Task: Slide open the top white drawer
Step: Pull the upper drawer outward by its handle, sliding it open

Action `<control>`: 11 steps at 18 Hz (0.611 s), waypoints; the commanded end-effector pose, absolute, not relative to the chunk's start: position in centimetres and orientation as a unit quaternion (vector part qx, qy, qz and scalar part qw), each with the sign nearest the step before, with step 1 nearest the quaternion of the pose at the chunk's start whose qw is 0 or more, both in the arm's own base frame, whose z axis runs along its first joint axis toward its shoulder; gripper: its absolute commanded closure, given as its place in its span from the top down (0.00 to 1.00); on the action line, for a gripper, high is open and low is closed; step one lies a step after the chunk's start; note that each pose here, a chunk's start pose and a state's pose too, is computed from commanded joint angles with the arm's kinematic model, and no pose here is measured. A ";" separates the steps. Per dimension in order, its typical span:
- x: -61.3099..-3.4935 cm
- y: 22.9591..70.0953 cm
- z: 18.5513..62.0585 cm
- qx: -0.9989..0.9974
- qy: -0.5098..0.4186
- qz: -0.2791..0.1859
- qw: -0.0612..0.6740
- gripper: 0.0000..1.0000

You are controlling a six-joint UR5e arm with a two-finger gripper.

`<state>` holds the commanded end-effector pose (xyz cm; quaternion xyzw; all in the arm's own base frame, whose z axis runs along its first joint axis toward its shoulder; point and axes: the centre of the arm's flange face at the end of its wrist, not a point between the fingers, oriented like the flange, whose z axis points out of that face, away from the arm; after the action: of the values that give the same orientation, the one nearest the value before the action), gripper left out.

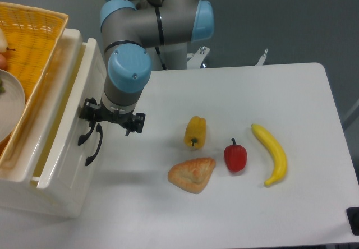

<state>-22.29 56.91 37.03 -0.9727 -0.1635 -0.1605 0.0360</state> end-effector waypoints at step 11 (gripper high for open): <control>-24.6 55.8 37.4 -0.977 -0.152 -0.142 0.037 1.00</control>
<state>-24.60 55.81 37.39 -0.9775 -0.1516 -0.1421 0.0374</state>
